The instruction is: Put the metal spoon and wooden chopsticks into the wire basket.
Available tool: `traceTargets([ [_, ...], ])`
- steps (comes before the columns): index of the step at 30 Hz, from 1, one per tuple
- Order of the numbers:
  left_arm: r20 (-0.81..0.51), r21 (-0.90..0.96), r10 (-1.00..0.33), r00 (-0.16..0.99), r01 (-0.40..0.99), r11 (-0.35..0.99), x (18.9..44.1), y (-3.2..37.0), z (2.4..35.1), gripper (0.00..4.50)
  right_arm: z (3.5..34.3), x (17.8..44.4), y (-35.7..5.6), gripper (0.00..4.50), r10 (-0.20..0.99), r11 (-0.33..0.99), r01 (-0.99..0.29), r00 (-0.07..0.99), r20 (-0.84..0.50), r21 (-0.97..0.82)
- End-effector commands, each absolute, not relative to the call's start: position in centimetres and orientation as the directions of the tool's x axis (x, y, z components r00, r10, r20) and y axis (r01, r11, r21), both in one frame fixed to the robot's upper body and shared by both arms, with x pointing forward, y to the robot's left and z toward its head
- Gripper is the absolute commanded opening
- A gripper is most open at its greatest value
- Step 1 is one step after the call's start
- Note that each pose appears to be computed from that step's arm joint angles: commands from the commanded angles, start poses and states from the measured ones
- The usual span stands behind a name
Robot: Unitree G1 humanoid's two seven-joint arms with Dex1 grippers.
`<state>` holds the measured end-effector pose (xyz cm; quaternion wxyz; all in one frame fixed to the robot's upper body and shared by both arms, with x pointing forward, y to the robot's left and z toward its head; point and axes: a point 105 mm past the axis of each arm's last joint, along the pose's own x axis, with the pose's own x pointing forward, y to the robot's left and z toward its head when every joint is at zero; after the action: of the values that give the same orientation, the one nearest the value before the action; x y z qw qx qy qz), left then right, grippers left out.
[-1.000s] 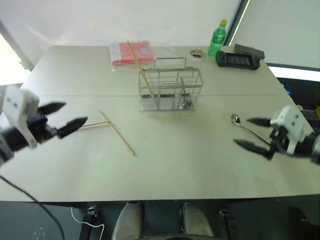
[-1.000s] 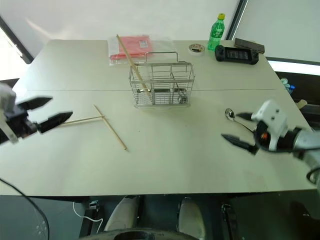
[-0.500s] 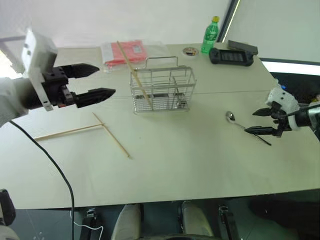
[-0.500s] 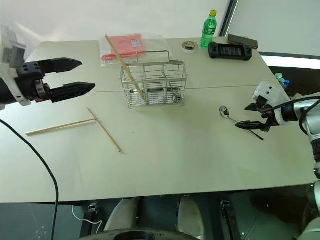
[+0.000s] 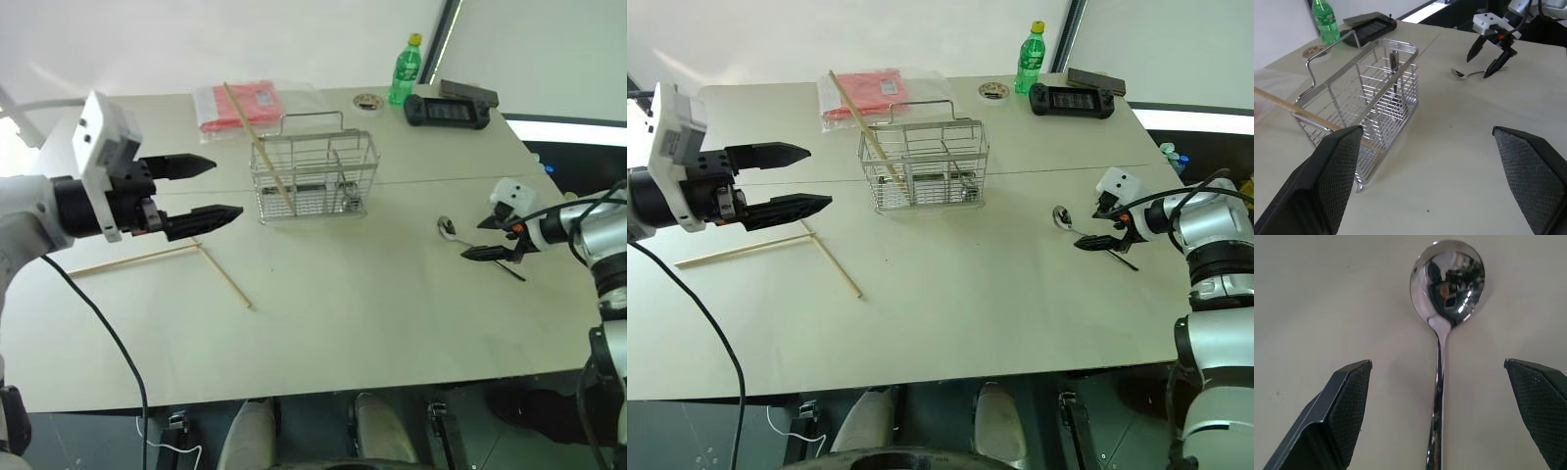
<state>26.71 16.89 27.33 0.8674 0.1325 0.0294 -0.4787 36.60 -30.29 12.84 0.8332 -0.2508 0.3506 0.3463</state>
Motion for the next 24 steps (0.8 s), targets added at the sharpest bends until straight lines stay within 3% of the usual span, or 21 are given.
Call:
traceTargets([
  [1,-0.177,0.247,-0.824,0.538,0.835,0.492,26.2,16.8,28.1,4.50,13.5,37.2,-29.9,4.49,0.408,0.647,-0.742,0.531,-0.743,-0.176],
  [6,-0.176,0.250,-0.821,0.543,0.832,0.496,26.2,16.8,28.3,4.50,13.1,37.6,-29.2,4.49,0.430,0.667,-0.734,0.519,-0.739,-0.127],
  [8,-0.177,0.248,-0.822,0.542,0.833,0.495,26.2,16.8,28.4,4.50,12.9,37.6,-29.1,3.96,0.436,0.671,-0.732,0.515,-0.738,-0.115],
  [10,-0.178,0.243,-0.823,0.539,0.835,0.494,26.1,16.8,28.4,4.50,12.9,37.6,-29.0,3.13,0.441,0.672,-0.733,0.513,-0.736,-0.108],
  [16,-0.187,0.235,-0.827,0.530,0.842,0.486,25.9,16.7,28.4,4.50,12.8,37.7,-28.9,0.03,0.446,0.667,-0.737,0.511,-0.735,-0.108],
  [24,-0.199,0.195,-0.861,0.468,0.880,0.434,25.0,16.2,28.5,4.50,12.6,37.4,-29.0,0.03,0.449,0.658,-0.745,0.506,-0.737,-0.110],
])
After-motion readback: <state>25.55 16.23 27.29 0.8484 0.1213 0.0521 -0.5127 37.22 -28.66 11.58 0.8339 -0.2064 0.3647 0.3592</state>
